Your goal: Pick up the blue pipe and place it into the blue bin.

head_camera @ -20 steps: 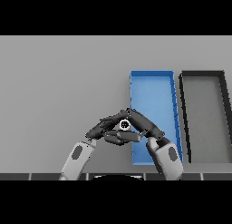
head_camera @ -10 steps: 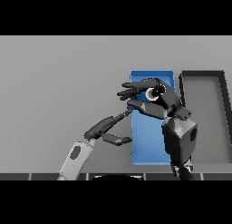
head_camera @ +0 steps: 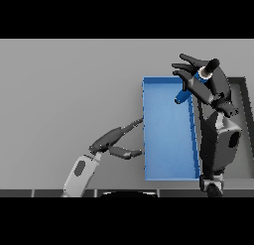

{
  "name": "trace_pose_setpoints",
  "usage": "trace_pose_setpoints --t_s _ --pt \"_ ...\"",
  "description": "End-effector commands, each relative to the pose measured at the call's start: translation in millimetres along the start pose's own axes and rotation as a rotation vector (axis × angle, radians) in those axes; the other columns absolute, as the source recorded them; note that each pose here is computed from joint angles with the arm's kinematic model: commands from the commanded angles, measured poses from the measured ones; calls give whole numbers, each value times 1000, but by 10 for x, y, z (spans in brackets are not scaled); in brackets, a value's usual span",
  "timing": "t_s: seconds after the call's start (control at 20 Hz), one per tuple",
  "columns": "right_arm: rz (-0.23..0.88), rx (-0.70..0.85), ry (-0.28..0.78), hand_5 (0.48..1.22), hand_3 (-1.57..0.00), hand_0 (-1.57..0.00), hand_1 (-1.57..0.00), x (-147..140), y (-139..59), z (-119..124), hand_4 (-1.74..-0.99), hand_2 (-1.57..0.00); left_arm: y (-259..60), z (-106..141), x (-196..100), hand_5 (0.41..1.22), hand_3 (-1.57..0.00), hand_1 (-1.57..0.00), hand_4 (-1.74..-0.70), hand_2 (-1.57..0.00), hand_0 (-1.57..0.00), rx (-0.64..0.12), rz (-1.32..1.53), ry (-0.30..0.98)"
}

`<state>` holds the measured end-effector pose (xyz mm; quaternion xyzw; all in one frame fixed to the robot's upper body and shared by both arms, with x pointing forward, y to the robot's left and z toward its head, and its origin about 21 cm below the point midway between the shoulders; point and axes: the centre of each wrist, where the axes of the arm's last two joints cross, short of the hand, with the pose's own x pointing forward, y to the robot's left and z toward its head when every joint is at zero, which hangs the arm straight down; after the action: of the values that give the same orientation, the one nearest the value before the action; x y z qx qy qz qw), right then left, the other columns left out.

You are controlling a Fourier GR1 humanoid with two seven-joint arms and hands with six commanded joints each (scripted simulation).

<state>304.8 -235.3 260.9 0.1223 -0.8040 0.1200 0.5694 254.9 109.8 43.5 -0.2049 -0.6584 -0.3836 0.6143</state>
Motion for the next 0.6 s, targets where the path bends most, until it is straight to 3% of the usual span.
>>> trace_pose_setpoints --t_s 0.0,0.25,0.55 --pt "15 -26 31 1221 -1571 -1571 -1571 -73 -68 46 -1499 -1571 -22 1 -2 470 1 1 -947 1 1 -5 5 -5" --pt "45 -150 220 1221 -1571 -1571 -1571 -506 -260 315 -1500 -1571 -11 -12 -30 460 1 1 -939 1 1 15 -3 -9" --pt "37 -280 470 1221 -1571 -1571 -1571 -1037 -317 671 -1500 -1571 14 2 -55 465 1 1 -928 1 1 32 -32 -21"
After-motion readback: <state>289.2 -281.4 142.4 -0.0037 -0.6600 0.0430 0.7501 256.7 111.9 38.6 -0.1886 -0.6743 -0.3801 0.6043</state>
